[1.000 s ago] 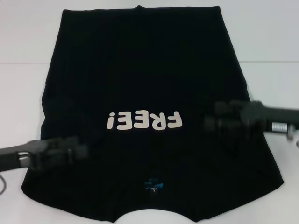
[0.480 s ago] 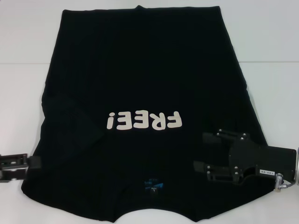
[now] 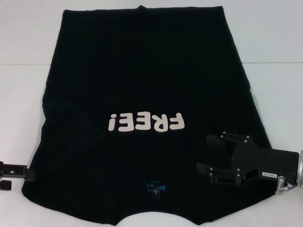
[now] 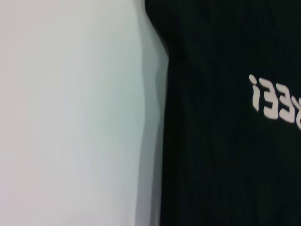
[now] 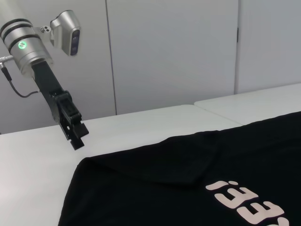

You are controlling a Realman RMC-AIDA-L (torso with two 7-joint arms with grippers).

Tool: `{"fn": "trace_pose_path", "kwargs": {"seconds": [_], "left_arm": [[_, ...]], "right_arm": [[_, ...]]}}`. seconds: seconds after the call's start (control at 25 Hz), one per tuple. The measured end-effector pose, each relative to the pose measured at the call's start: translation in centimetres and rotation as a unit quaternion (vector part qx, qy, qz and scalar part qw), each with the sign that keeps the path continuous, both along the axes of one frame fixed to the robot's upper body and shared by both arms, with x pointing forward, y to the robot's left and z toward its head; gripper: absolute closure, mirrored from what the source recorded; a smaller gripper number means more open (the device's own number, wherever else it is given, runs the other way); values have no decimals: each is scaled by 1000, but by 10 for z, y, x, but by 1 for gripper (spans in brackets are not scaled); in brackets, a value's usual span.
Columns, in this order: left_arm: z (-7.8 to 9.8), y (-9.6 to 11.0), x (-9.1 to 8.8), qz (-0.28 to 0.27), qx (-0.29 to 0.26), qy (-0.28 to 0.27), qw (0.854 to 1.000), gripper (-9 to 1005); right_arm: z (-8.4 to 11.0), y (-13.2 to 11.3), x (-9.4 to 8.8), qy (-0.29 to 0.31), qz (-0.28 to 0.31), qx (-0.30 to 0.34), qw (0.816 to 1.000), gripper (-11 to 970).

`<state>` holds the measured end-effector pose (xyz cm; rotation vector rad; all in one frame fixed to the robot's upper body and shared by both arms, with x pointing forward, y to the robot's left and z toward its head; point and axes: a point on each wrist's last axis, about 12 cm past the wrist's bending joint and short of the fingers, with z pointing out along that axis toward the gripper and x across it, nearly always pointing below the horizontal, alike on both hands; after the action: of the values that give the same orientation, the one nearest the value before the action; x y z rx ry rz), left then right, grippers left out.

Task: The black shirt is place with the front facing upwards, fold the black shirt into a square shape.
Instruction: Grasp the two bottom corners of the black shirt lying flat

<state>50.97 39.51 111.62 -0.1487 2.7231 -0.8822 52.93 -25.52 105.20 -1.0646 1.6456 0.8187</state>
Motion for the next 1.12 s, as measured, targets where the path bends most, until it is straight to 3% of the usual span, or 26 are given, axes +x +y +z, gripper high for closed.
{"fn": "trace_pose_path", "kwargs": {"seconds": [0.56, 1.12], "left_arm": [[-22, -13, 10, -13, 34, 10, 999, 76], [-25, -23, 17, -25, 26, 12, 999, 78]], "right_arm": [[-1, 0, 1, 3, -5, -2, 1000, 126], [-1, 1, 1, 6, -3, 0, 1000, 127]]}}
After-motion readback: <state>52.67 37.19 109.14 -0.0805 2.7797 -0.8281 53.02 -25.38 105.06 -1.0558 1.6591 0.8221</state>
